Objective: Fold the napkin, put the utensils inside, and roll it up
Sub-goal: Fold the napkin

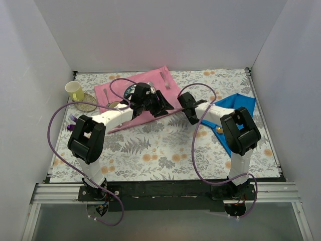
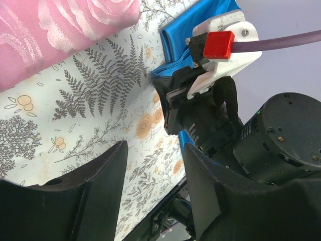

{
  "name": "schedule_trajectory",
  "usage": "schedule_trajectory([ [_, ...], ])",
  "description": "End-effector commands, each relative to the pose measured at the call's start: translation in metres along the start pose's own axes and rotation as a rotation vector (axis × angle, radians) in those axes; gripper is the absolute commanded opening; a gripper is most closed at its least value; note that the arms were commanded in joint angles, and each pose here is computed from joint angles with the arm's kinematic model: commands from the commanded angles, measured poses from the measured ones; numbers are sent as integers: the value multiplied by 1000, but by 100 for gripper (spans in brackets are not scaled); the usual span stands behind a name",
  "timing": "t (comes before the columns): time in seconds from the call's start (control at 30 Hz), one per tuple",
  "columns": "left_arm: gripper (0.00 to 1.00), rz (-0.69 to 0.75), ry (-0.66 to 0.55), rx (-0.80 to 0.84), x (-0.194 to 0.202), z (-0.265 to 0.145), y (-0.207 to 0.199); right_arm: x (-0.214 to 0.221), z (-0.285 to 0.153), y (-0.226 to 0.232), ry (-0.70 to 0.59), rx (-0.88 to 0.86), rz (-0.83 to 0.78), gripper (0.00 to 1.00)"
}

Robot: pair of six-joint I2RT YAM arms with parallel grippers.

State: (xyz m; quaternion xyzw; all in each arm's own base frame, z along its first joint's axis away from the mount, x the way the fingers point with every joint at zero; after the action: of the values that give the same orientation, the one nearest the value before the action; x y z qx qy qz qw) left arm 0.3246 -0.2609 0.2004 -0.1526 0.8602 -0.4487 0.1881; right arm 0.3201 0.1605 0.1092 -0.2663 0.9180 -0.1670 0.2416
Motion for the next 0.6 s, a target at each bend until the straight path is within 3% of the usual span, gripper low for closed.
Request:
schedule_trajectory([
  [0.0, 47, 16, 2, 33, -1, -5, -6, -10, -18, -12, -54, 78, 124, 4],
  [0.17, 47, 8, 14, 41, 0, -3, -4, 5, -42, -32, -60, 95, 419, 1],
  [0.3, 47, 12, 23, 49, 2, -3, -4, 41, -49, -47, -77, 80, 725, 1],
  [0.57, 47, 22, 29, 61, 2, -6, -6, 94, -56, -58, -117, 130, 1132, 1],
])
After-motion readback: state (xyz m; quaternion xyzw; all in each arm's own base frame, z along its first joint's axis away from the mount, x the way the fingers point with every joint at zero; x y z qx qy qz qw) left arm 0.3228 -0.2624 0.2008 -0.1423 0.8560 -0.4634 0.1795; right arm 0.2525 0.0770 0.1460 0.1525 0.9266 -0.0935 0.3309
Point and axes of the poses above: each gripper's point midway between its finger pads, its own z axis out along the fingers, its own y axis along the line the jaws close on, x = y × z, the point moved 10 cm from there along -z, back along the fingers, and after that the axes turned 4 degrees about -z, right-handed, at the moved point
